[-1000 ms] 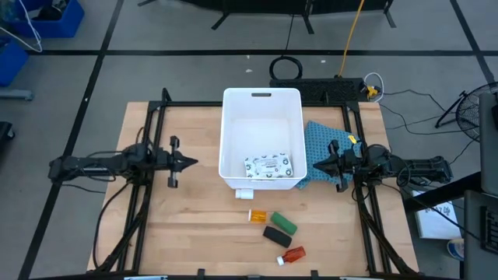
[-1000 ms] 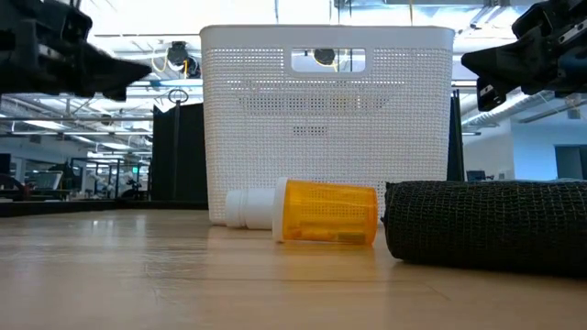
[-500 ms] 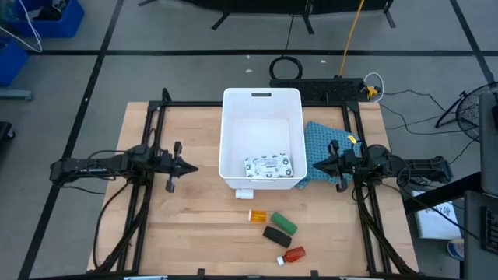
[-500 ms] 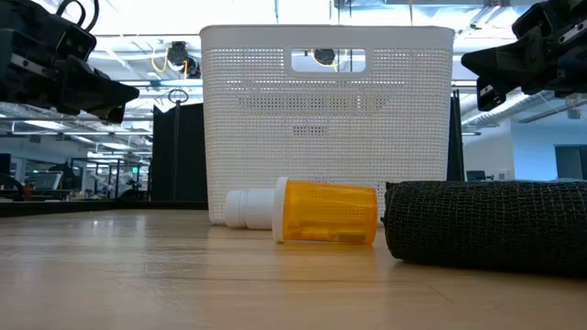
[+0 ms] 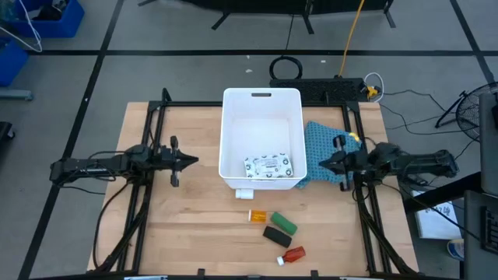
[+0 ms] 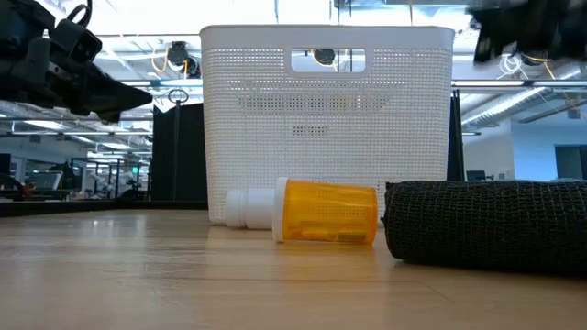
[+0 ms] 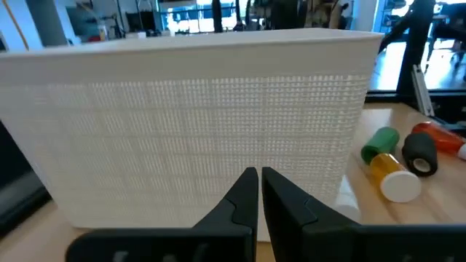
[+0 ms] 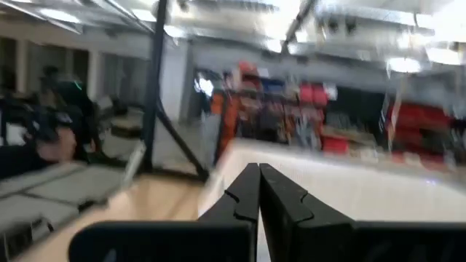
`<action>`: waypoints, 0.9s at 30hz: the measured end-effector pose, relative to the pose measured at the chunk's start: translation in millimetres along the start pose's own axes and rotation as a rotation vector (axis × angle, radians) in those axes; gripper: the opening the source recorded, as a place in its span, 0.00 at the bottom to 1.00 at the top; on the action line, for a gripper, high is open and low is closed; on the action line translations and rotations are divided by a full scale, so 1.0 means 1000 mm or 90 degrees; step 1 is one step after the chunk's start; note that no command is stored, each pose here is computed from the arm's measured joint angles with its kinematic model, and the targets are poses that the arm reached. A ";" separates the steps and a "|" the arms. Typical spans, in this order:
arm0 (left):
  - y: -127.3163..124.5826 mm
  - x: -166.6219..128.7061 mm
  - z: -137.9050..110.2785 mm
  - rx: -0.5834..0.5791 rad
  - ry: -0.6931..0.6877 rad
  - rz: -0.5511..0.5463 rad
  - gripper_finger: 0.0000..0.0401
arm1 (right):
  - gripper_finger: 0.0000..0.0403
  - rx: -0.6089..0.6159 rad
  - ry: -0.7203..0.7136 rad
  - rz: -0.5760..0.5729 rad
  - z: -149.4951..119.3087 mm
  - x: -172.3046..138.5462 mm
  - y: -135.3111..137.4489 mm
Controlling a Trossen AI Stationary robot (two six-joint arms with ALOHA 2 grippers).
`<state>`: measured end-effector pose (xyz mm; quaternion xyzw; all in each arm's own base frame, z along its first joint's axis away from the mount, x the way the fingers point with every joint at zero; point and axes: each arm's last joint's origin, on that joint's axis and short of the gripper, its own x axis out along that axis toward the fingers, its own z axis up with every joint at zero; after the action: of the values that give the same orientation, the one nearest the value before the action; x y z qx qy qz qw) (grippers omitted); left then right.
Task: Pick & place medical supplies in basket/bin
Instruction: Put the green bandage into the bin
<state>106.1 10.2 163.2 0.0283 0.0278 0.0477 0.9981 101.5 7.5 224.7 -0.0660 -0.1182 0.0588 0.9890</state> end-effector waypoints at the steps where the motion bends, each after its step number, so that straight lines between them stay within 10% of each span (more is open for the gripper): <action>1: 0.000 0.000 0.001 0.006 -0.005 0.000 0.06 | 0.00 -0.006 -0.003 0.008 0.011 0.005 0.000; 14: 0.001 -0.001 0.015 0.045 -0.100 0.010 0.06 | 0.00 -0.044 0.390 0.098 0.058 0.128 0.051; 27: 0.001 -0.001 0.014 -0.041 -0.094 0.002 0.06 | 0.06 -0.001 0.473 -0.013 0.037 0.166 0.148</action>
<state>105.9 10.2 177.5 -0.0007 -0.0475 0.0482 0.9977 238.2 179.8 276.4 -0.0826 0.2484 0.0209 0.9649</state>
